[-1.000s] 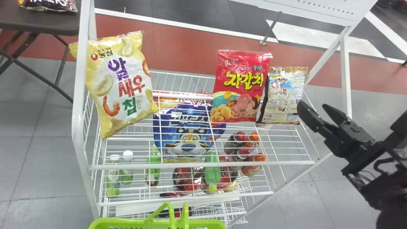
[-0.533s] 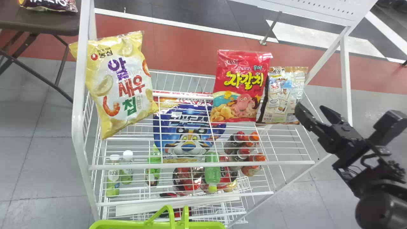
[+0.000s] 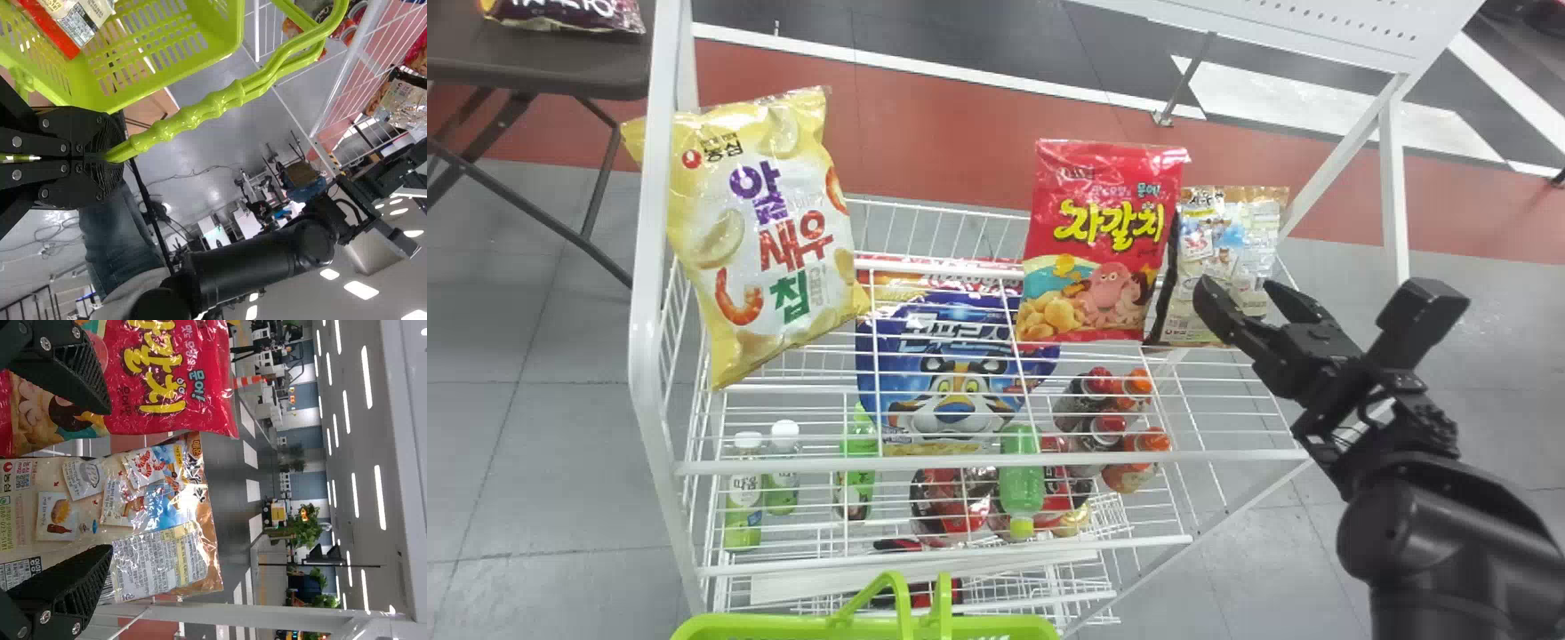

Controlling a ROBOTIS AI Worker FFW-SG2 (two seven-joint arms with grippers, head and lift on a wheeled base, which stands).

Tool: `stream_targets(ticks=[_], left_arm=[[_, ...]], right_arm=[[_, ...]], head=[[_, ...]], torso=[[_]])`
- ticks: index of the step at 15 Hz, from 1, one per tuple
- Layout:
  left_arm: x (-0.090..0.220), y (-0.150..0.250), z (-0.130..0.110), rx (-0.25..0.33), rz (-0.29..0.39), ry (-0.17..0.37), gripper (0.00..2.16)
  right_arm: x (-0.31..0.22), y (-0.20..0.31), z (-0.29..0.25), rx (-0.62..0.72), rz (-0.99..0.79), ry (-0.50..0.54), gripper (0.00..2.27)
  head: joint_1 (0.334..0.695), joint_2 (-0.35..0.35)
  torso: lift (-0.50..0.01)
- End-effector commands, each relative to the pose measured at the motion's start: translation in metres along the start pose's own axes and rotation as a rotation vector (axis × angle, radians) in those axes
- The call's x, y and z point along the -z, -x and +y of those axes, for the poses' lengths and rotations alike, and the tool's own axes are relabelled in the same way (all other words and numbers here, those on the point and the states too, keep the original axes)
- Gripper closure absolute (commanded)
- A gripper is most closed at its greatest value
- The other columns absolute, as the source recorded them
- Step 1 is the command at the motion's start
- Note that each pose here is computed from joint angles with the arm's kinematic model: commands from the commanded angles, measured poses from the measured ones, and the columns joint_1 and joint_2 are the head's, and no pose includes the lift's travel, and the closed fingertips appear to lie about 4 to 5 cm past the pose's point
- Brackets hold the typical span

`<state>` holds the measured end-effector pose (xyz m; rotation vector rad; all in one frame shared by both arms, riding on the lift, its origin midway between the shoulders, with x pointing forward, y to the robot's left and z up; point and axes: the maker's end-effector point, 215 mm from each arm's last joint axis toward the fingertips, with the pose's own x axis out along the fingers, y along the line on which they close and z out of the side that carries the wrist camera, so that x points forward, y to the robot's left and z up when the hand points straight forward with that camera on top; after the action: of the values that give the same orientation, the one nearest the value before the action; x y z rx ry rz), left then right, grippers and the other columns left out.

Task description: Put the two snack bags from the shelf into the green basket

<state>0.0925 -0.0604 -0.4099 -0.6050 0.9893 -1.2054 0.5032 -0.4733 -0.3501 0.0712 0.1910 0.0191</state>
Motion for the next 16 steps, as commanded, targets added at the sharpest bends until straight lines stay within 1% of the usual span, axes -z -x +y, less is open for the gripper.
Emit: stream_targets(ticks=[1, 7, 10, 11, 14, 15, 16], left_arm=[[0.000, 0.001, 0.001, -0.002, 0.000, -0.001, 1.81], [-0.005, 0.006, 0.007, -0.008, -0.014, 0.000, 1.80], [-0.007, 0.007, 0.011, -0.014, -0.015, -0.001, 1.80], [-0.007, 0.007, 0.011, -0.013, -0.015, 0.002, 1.81], [-0.008, 0.007, 0.015, -0.014, -0.018, 0.007, 1.81], [-0.009, 0.007, 0.016, -0.015, -0.020, 0.010, 1.81], [-0.009, 0.007, 0.016, -0.014, -0.023, 0.008, 1.80]], right_arm=[[0.006, -0.013, -0.003, 0.018, 0.008, 0.016, 0.09], [0.017, -0.032, -0.032, 0.068, 0.036, 0.057, 0.09], [0.024, -0.041, -0.032, 0.057, 0.045, 0.081, 0.09], [0.023, -0.044, -0.030, 0.053, 0.045, 0.080, 0.16], [0.025, -0.051, -0.028, 0.037, 0.067, 0.062, 0.60], [0.027, -0.054, -0.026, 0.032, 0.078, 0.066, 0.95], [0.029, -0.055, -0.025, 0.032, 0.082, 0.060, 1.57]], head=[[0.695, -0.350], [0.695, -0.350], [0.695, -0.350], [0.695, -0.350], [0.695, -0.350], [0.695, -0.350], [0.695, -0.350]], torso=[[-0.011], [-0.011], [-0.011], [-0.011], [-0.011], [-0.011], [-0.011]])
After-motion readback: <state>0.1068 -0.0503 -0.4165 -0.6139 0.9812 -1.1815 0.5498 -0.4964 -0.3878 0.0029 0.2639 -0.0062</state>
